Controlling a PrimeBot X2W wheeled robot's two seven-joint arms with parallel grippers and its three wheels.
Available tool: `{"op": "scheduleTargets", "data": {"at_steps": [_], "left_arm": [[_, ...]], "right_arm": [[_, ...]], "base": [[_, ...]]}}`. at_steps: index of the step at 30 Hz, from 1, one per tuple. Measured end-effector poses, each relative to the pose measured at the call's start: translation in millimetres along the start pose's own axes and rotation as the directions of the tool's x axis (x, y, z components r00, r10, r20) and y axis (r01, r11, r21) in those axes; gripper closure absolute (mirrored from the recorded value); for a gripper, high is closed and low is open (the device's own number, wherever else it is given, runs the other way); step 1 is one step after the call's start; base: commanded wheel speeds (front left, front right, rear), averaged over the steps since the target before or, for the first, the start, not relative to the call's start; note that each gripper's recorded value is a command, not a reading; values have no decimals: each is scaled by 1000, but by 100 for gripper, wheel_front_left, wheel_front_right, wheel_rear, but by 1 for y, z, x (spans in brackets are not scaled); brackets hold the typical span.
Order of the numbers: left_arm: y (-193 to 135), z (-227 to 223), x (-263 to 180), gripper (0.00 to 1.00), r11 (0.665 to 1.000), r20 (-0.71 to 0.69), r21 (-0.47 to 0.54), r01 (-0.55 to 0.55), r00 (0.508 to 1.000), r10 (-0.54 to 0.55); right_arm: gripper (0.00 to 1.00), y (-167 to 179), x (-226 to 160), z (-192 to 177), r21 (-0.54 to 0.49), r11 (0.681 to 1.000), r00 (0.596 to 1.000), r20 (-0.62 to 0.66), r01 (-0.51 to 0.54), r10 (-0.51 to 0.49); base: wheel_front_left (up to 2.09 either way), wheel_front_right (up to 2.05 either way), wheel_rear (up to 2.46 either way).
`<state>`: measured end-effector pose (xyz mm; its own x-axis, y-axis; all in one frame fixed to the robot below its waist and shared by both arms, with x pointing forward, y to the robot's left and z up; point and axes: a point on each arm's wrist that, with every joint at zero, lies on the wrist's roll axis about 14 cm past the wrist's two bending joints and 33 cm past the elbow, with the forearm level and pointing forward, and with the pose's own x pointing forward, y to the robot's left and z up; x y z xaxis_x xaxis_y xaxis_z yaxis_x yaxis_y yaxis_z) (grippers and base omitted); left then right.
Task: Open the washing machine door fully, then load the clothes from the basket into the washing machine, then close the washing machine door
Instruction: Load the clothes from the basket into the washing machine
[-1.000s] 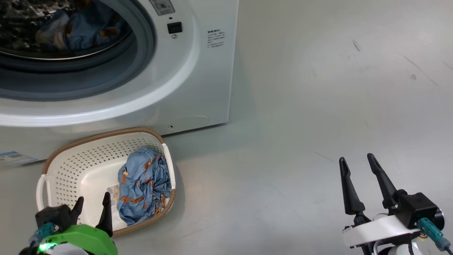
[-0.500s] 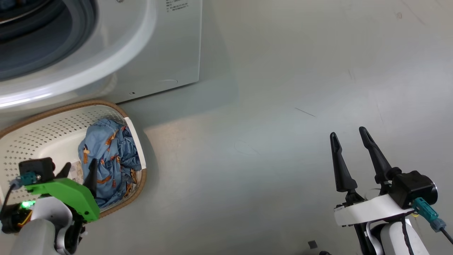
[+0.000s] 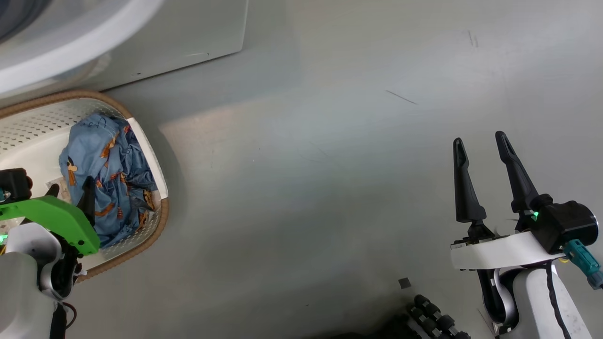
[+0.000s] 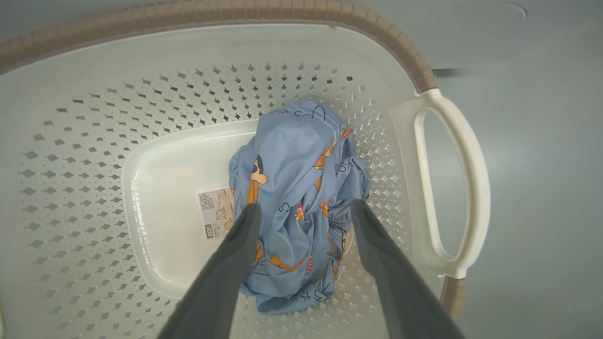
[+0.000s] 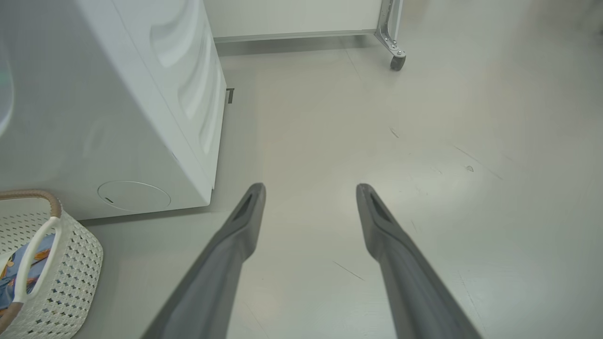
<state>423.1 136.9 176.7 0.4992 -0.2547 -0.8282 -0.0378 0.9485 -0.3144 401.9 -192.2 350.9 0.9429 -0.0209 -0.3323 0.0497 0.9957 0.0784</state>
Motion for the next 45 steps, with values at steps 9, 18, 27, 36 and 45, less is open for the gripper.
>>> {"op": "scheduleTargets", "data": {"at_steps": [9,18,27,36,45], "left_arm": [[22,-24,20,0,999,-95,-12,-47,994,46],[31,-40,34,0,997,-156,-34,-68,986,62],[38,-51,46,0,995,-203,-46,-90,976,79],[41,-54,56,0,994,-221,-51,-99,972,85],[38,-55,66,0,994,-225,-61,-92,971,76]], "right_arm": [[0,-2,11,-15,-8,1000,999,-32,7,-8],[0,-9,13,-26,-18,999,998,-62,32,-33],[0,-17,17,-31,-42,998,996,-69,55,-58],[0,-20,21,-38,-61,996,995,-82,59,-64],[0,-24,17,-48,-74,995,990,-113,72,-80]], "base": [[0,0,0],[0,0,0],[0,0,0],[0,0,0],[0,0,0]]}}
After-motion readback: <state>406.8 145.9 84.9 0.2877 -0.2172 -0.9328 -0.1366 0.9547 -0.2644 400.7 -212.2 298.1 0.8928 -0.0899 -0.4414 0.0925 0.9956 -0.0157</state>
